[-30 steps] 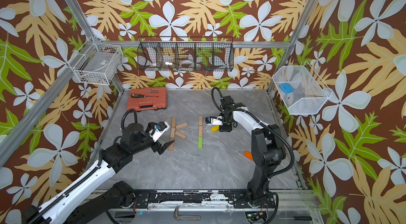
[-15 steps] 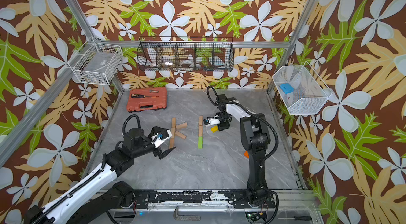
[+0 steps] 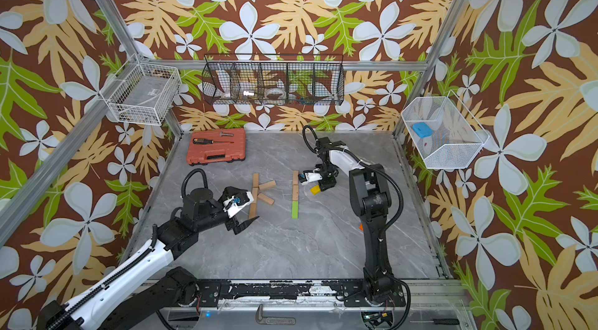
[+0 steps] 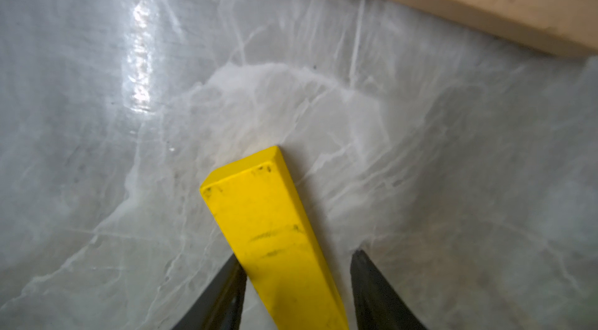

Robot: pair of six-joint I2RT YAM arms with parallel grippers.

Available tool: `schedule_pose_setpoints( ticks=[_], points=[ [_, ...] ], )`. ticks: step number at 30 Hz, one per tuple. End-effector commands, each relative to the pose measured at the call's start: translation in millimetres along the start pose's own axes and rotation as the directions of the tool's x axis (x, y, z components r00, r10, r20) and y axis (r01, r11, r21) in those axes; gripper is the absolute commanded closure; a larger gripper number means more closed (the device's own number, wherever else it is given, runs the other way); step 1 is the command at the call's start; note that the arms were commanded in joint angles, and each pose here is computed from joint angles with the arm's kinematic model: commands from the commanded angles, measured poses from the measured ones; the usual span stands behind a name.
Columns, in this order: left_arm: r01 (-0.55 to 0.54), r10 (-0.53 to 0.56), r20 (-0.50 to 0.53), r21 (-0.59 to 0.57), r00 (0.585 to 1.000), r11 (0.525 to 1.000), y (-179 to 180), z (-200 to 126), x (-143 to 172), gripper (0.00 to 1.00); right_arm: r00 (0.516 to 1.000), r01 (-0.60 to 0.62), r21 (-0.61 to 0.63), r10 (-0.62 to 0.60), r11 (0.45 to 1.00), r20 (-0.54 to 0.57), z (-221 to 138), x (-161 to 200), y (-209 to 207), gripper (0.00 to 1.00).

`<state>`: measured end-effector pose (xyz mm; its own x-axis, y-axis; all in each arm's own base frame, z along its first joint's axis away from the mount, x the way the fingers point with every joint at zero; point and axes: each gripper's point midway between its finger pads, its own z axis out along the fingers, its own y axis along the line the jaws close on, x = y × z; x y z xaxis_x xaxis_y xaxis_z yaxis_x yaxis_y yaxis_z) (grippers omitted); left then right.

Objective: Assemble the letter k with building blocks
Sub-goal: Assemble the building block at the center of the board.

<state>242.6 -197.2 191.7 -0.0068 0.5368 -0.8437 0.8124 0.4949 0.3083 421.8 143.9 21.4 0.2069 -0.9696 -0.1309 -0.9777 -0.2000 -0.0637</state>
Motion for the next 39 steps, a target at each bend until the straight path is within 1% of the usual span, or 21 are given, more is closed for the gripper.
schedule_pose_setpoints(
  ticks=[1,6,9,12,23,28,32,39],
  points=[
    [-0.019,0.019,0.031,-0.007,0.999,1.000,4,1,-7,0.00,1.000,0.008,-0.047,-0.007,0.999,0.025,2,-5,11,0.47],
    [-0.018,0.018,0.027,-0.006,0.999,1.000,4,2,-5,0.01,0.999,-0.013,-0.070,0.016,0.997,0.039,7,-7,18,0.55],
    [-0.017,0.017,0.034,-0.001,0.999,1.000,3,1,-6,0.01,0.999,-0.005,-0.060,0.008,0.998,0.038,8,-6,20,0.59],
    [-0.018,0.018,0.032,-0.003,0.999,1.000,4,1,-6,0.01,0.999,0.013,-0.042,-0.012,0.999,0.032,9,-7,18,0.61],
    [-0.028,0.028,0.027,-0.004,0.999,1.000,4,1,-3,0.01,0.991,0.116,0.033,-0.114,0.993,-0.073,3,-9,-13,0.65],
    [-0.039,0.039,0.034,0.000,0.999,0.999,3,0,-3,0.01,0.983,0.167,0.047,-0.162,0.985,-0.084,6,-18,-21,0.66],
    [-0.045,0.045,0.033,-0.002,0.998,0.999,3,0,-2,0.01,0.977,0.193,0.034,-0.189,0.981,-0.097,9,-18,-17,0.67],
    [-0.046,0.046,0.035,-0.007,0.998,0.999,5,-1,-1,0.02,0.962,0.258,0.059,-0.252,0.964,-0.101,8,-26,-20,0.68]
  ],
)
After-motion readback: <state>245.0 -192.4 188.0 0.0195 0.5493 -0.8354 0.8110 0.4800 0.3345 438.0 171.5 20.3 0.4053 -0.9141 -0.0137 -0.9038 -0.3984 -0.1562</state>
